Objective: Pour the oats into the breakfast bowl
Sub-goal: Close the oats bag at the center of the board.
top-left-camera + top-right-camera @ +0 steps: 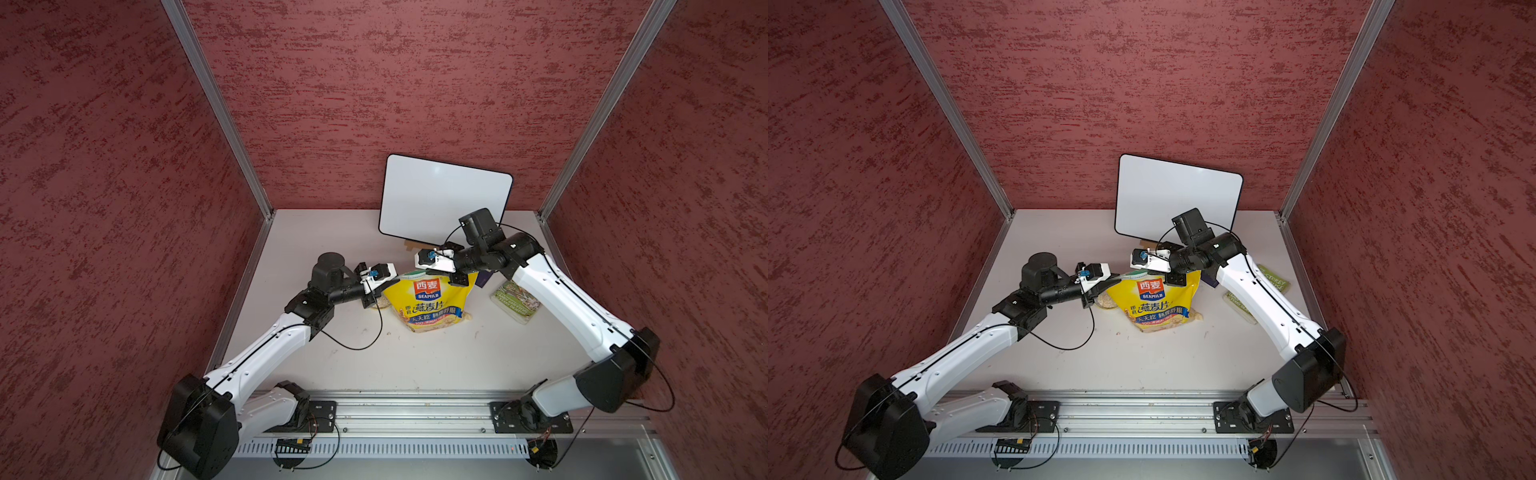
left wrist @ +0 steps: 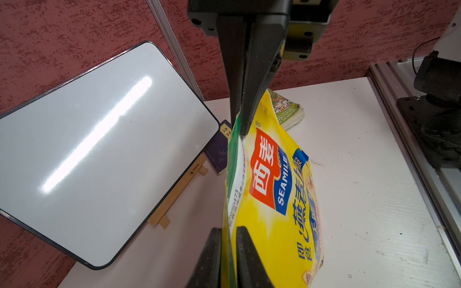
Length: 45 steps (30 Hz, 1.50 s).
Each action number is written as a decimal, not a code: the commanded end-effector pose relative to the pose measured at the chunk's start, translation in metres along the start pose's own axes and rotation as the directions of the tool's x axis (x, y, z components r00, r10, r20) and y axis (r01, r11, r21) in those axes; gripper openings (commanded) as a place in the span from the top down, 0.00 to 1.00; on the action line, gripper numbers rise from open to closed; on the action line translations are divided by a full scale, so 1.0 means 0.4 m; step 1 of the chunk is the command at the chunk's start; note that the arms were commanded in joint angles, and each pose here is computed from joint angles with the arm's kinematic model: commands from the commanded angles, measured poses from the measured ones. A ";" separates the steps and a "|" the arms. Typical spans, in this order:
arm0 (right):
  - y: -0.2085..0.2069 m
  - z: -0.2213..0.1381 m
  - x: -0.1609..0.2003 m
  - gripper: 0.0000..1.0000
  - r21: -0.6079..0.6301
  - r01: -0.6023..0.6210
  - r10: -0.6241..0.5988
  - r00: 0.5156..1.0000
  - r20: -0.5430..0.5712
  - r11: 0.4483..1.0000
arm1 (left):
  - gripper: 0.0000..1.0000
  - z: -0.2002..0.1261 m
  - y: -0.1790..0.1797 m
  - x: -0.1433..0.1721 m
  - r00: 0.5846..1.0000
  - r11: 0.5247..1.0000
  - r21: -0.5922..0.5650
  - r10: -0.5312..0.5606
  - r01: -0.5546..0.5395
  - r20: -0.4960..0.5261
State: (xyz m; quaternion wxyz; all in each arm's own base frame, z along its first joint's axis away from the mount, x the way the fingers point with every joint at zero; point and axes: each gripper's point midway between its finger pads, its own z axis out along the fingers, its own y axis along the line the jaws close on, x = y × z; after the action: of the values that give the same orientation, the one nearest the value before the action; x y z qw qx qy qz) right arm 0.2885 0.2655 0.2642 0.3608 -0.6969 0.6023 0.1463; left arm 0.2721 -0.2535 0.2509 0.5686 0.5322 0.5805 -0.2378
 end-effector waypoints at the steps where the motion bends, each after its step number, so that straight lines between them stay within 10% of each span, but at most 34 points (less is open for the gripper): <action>1: 0.000 -0.017 -0.013 1.00 0.036 0.037 -0.038 0.999 0.009 0.999 | 0.90 0.002 -0.001 -0.006 1.000 1.000 0.007 0.004 -0.004 0.003; 13: 0.007 0.004 -0.051 0.79 0.051 0.073 -0.076 0.995 0.061 0.996 | 1.00 -0.002 -0.001 -0.014 1.000 1.000 0.002 0.008 -0.008 0.016; 22: -0.002 0.029 -0.040 1.00 0.046 0.078 -0.079 0.996 0.035 0.996 | 1.00 -0.008 -0.003 -0.018 1.000 1.000 -0.002 0.011 -0.011 0.022; 28: -0.008 0.044 -0.051 0.76 0.049 0.091 -0.094 0.994 0.049 0.995 | 1.00 -0.009 -0.005 -0.023 0.999 1.000 0.000 0.013 -0.013 0.031; 33: -0.016 0.055 -0.050 1.00 0.041 0.094 -0.096 0.995 0.040 0.995 | 1.00 -0.009 -0.008 -0.026 0.999 1.000 0.005 0.014 -0.014 0.036; 42: -0.016 0.041 -0.048 0.84 0.049 0.108 -0.109 0.994 0.023 0.993 | 1.00 -0.014 -0.007 -0.029 0.999 1.000 -0.004 0.019 -0.019 0.043; 45: -0.019 0.034 -0.019 0.93 0.064 0.117 -0.116 0.993 -0.029 0.991 | 1.00 -0.015 -0.008 -0.026 0.999 1.000 -0.005 0.017 -0.016 0.038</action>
State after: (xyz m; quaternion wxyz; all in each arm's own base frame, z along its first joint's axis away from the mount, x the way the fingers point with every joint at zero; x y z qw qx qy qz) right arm 0.2934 0.2877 0.2565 0.3829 -0.7180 0.5677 0.1252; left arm 0.2702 -0.2522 0.2497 0.5672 0.5313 0.5826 -0.2378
